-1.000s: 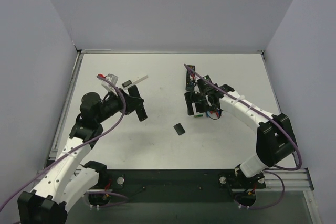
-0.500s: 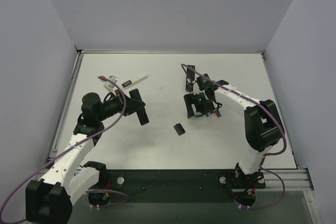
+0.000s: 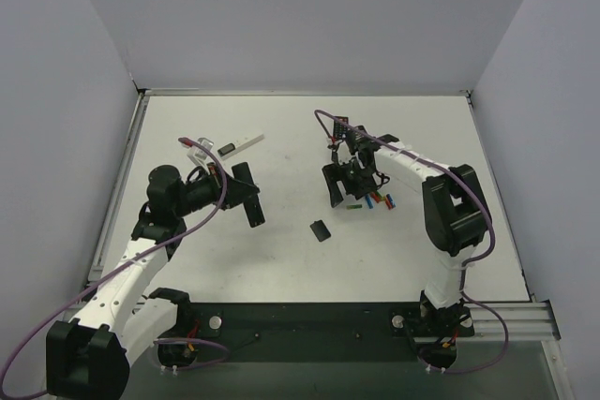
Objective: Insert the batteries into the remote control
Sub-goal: Pick up the battery from the center of the board.
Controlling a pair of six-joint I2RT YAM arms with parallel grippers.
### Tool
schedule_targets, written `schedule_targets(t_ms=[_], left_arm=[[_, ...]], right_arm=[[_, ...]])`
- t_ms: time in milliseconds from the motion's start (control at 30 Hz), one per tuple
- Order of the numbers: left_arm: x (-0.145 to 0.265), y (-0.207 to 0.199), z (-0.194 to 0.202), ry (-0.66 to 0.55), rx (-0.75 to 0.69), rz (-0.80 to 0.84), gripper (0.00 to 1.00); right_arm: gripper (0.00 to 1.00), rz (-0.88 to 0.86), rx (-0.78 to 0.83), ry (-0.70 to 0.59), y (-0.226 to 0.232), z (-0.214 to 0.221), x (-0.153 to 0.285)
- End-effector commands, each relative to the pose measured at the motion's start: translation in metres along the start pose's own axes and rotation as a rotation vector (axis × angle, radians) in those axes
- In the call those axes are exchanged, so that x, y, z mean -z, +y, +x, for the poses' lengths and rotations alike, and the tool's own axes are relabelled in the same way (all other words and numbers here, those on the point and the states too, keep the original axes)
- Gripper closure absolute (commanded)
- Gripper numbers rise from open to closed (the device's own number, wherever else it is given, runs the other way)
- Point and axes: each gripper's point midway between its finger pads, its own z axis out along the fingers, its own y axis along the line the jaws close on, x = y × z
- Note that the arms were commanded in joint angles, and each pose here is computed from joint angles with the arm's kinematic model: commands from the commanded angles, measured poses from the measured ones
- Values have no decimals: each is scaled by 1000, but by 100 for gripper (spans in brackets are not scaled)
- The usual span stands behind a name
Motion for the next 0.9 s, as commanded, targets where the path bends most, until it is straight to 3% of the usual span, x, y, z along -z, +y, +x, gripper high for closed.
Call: schedule_targets(t_ms=[0,333,667,867], left_arm=[[1,-10,-13,-19,-65,21,100],[1,-10,-12,-16,-64,21,100],[1,-8,-12,-16,-60,16,100],[0,-7,-11,-13,-55,14,100]], right_arm=[[25,-39,15,57,1,7,1],[26,-36,0,107,-2,24,-3],[37,33,8,144,-16,36,-4],[37,71,78,165,-21,41,-1]])
